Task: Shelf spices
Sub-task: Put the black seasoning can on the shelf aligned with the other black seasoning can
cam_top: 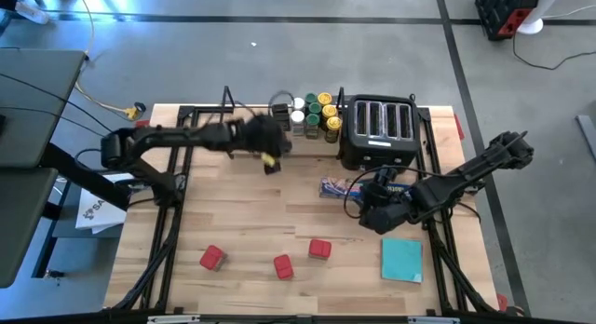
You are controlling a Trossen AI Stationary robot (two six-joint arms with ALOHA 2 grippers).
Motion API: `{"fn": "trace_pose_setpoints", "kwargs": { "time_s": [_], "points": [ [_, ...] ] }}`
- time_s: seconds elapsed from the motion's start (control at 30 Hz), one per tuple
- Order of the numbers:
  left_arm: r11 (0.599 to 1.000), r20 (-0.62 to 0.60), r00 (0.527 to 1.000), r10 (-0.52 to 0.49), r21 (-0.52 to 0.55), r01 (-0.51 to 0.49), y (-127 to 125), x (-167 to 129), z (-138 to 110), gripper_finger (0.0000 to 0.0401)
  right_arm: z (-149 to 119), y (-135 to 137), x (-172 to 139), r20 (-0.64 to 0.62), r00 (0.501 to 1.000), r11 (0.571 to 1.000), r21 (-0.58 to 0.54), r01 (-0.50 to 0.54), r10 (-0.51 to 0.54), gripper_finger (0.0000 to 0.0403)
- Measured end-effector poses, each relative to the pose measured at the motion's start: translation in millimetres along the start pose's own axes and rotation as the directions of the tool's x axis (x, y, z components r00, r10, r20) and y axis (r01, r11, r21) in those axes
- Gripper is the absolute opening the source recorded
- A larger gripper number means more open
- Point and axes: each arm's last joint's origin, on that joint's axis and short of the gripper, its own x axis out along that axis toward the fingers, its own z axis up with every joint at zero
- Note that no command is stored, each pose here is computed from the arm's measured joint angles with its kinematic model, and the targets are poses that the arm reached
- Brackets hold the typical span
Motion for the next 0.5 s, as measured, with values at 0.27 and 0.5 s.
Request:
{"fn": "trace_pose_setpoints", "kwargs": {
  "time_s": [0.27, 0.5],
  "points": [
    [0.999, 0.017, 0.999, -0.044, -0.006, 0.044, 51, 14, -17, 0.0137, 2, 2, 0, 0.020, 1.000, 0.999, 0.029, -0.013, 0.013, 0.0277],
    [0.999, 0.019, 0.999, -0.027, 0.020, 0.027, 59, 25, -21, 0.0144, 4, 3, 0, 0.028, 0.999, 0.998, 0.050, -0.034, 0.033, 0.0277]
  ]
}}
